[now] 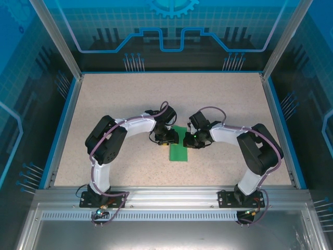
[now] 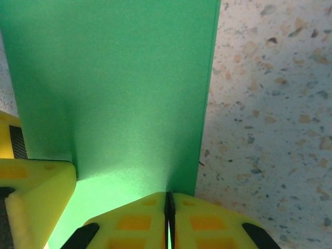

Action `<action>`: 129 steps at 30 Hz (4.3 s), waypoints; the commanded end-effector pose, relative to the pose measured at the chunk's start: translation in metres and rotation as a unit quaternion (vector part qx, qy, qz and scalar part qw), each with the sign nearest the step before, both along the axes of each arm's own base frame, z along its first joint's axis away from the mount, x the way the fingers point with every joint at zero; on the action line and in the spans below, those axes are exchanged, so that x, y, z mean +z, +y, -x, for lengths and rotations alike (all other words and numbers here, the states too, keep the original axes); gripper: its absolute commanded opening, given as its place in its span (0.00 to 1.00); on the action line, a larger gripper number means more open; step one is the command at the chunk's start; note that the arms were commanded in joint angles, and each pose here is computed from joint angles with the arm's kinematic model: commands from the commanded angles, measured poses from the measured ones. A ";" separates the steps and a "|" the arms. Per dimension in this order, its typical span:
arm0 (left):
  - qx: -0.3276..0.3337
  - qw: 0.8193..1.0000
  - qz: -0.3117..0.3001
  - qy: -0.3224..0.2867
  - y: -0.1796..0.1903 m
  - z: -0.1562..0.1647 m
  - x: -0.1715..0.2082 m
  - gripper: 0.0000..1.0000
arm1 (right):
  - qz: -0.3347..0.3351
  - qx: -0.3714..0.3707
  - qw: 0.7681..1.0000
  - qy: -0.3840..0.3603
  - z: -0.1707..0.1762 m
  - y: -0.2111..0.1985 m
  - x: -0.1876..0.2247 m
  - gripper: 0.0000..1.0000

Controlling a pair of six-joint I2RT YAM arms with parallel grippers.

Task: Fold a paper plane with a square sheet of paper (fold left side to right side)
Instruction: Hold the square sheet of paper at the center of the table, then first fold the square sheet of paper in half at the center of the table, then hold the square sheet of paper at the center of the table, then first fold the square sheet of paper in half at the center of the table.

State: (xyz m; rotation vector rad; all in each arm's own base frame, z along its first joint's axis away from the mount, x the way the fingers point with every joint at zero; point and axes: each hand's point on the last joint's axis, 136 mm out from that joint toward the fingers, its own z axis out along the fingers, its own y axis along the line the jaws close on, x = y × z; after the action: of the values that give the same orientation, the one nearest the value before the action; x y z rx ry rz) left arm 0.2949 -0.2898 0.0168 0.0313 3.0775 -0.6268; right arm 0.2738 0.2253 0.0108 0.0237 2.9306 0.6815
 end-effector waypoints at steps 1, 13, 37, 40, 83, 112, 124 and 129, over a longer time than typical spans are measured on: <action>-0.042 0.999 0.003 0.008 -0.018 0.019 -0.016 0.49 | 0.053 0.006 0.998 0.047 0.023 -0.013 -0.024 0.12; -0.036 0.993 0.072 -0.089 -0.009 -0.004 0.083 0.50 | 0.069 0.005 0.996 0.057 0.028 -0.018 -0.030 0.12; -0.044 0.995 0.093 -0.003 -0.015 0.009 -0.004 0.27 | 0.090 0.016 0.994 0.064 0.029 -0.022 -0.032 0.12; -0.039 0.995 0.087 -0.001 -0.005 0.010 -0.008 0.26 | 0.092 0.016 0.993 0.068 0.031 -0.023 -0.033 0.12; -0.032 0.990 0.139 -0.002 -0.018 0.030 -0.014 0.27 | -0.012 0.031 0.999 -0.031 -0.001 0.009 0.023 0.12; -0.067 0.988 0.140 -0.002 -0.011 0.062 -0.005 0.27 | 0.017 -0.014 0.999 0.028 -0.033 0.005 -0.018 0.11; -0.096 0.984 0.151 0.012 -0.004 0.102 -0.004 0.27 | 0.024 -0.017 0.999 0.039 -0.030 0.003 -0.022 0.11; -0.100 0.983 0.150 0.019 0.000 0.114 -0.005 0.27 | 0.022 -0.016 0.999 0.040 -0.030 0.004 -0.023 0.11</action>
State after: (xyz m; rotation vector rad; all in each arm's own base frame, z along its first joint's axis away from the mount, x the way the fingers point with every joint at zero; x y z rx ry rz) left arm 0.2121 -0.2990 0.0185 0.3024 2.9029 -1.0994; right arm 0.3123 0.2463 0.0114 0.0347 2.9248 0.7585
